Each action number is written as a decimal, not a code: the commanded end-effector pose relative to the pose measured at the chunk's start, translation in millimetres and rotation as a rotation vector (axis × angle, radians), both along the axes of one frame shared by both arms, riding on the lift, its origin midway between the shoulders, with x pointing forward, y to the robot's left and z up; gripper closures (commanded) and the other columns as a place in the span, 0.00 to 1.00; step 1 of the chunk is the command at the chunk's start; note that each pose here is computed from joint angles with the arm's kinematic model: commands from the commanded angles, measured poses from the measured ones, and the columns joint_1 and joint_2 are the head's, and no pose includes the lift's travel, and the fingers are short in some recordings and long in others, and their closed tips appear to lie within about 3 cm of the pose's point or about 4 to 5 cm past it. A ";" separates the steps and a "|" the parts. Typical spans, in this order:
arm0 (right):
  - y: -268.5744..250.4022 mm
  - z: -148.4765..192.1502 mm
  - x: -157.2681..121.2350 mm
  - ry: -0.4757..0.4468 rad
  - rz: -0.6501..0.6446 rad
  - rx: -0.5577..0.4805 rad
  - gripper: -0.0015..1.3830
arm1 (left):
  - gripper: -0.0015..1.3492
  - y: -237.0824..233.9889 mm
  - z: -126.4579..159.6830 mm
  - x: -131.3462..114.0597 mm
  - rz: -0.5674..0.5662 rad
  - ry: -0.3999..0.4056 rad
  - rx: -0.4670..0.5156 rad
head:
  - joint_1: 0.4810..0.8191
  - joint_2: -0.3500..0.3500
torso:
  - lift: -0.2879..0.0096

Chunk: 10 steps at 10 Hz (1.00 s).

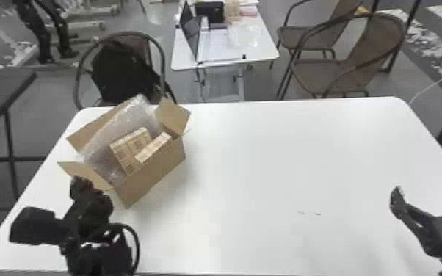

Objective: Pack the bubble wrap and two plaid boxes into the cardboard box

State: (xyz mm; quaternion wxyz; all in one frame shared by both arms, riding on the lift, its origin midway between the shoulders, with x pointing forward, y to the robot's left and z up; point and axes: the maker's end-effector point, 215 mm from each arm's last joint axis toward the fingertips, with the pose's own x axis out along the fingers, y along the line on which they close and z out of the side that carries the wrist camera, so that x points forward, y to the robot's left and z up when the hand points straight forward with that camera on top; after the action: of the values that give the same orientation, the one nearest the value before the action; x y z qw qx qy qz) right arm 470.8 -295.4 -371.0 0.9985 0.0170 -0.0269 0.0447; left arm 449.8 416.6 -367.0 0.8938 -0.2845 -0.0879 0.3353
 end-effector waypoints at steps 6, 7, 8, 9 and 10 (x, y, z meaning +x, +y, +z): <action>10.2 -3.6 3.6 0.017 0.029 0.001 0.13 | 0.91 55.1 -3.0 -81.1 0.431 -0.042 0.011 | 0.63 0.85 | 0.61; 10.8 -4.4 3.4 0.018 0.032 0.001 0.13 | 0.91 53.9 -4.0 -79.8 0.435 -0.044 0.006 | 0.63 0.85 | 0.61; 10.8 -4.4 4.0 0.019 0.034 0.000 0.13 | 0.83 52.2 -0.6 -78.2 0.434 -0.059 0.013 | 0.63 0.85 | 0.61; 12.5 -5.1 4.0 0.021 0.037 0.001 0.13 | 0.43 47.5 1.2 -78.1 0.430 -0.075 0.021 | 0.63 0.85 | 0.61; 12.3 -4.3 4.2 0.020 0.038 -0.002 0.13 | 0.03 40.8 4.2 -77.0 0.417 -0.086 0.031 | 0.63 0.85 | 0.61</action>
State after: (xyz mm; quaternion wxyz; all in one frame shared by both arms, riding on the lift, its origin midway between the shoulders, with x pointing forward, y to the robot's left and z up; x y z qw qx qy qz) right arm 474.9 -283.1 -375.8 0.9977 0.0178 -0.0162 0.0630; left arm 372.8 461.4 -363.2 0.8035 -0.2604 -0.1860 0.5019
